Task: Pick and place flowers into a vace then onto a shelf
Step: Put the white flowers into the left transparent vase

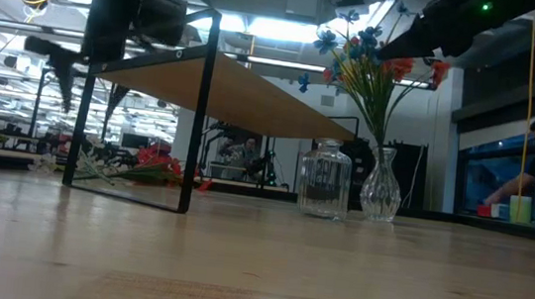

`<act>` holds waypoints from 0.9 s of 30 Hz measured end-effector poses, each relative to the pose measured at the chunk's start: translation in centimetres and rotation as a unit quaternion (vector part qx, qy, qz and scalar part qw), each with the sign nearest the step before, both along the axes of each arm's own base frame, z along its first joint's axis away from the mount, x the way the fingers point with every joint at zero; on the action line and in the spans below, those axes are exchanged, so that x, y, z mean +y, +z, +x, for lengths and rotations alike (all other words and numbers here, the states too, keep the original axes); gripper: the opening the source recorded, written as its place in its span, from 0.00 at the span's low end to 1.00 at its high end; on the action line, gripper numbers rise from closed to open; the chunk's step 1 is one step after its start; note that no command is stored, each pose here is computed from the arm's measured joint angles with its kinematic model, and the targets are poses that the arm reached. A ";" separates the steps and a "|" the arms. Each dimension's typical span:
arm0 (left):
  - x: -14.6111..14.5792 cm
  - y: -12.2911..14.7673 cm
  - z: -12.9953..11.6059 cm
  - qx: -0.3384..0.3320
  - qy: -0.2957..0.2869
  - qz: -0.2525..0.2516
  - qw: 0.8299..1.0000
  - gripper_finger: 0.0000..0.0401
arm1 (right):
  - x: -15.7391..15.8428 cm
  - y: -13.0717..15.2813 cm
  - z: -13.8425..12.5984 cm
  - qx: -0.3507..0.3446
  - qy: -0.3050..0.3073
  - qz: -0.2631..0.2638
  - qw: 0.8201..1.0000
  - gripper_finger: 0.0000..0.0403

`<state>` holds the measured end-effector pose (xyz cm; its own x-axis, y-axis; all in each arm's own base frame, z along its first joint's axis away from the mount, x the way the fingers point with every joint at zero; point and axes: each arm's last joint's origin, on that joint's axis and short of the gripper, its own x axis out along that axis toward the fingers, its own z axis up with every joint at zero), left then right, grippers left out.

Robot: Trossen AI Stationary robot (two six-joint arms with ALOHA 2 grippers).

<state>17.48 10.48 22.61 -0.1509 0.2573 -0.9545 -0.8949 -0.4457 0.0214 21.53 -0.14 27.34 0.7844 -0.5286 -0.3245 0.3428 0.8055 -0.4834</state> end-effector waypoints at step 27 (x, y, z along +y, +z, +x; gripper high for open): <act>0.5 -6.9 -1.4 -0.058 0.048 0.038 0.996 0.65 | 0.0 0.1 -0.1 0.007 0.006 -0.014 1.000 0.05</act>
